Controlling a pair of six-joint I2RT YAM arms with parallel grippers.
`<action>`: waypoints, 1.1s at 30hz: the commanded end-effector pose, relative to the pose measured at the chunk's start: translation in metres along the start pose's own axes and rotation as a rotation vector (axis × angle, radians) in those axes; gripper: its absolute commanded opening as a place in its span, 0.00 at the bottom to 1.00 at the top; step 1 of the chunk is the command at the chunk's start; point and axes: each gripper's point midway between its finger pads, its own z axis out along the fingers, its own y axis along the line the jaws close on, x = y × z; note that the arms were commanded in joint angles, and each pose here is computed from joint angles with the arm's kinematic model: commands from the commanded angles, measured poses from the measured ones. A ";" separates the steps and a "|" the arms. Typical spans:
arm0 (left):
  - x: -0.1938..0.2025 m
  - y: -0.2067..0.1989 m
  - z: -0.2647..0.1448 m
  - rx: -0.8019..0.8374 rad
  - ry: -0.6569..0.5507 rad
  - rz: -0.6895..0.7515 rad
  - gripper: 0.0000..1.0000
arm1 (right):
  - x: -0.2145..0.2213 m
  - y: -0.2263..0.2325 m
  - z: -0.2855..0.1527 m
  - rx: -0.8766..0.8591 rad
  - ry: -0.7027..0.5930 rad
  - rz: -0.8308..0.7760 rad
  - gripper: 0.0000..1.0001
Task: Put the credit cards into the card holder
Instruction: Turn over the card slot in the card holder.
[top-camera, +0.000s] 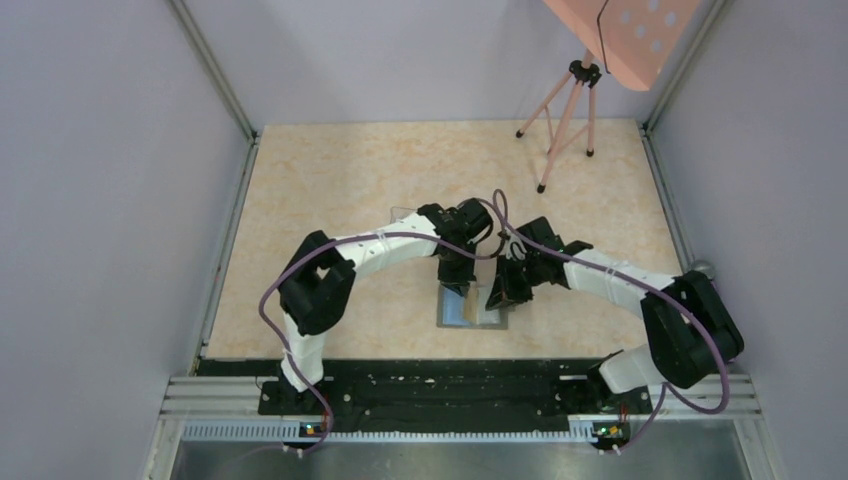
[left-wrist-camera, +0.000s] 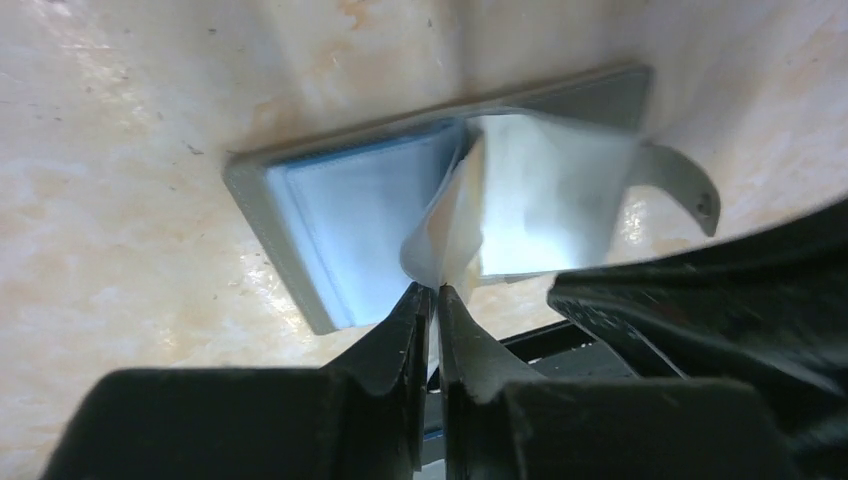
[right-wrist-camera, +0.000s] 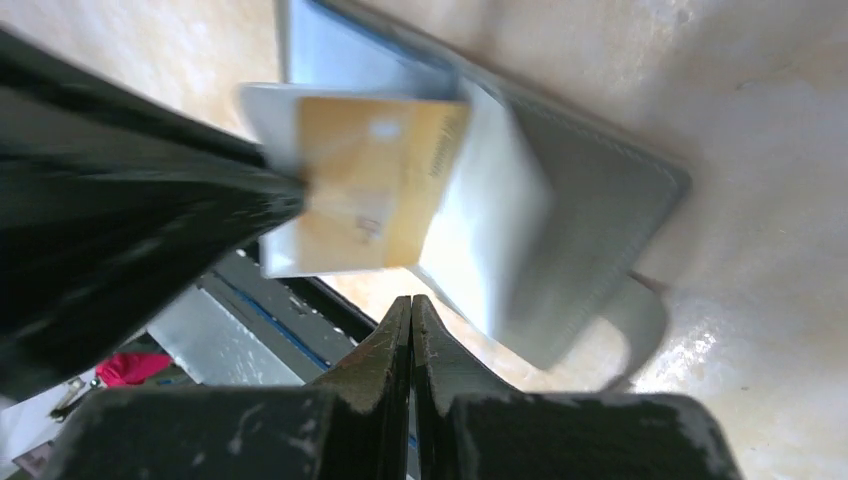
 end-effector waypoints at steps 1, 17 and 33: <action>0.008 0.000 0.007 -0.050 0.040 0.012 0.12 | -0.019 0.012 -0.019 -0.055 -0.104 0.001 0.00; 0.008 0.008 0.005 -0.098 0.004 0.035 0.00 | -0.032 -0.039 -0.050 0.105 -0.207 0.120 0.03; -0.002 0.038 -0.023 -0.301 -0.007 0.124 0.03 | 0.011 -0.033 0.008 -0.029 -0.022 0.144 0.00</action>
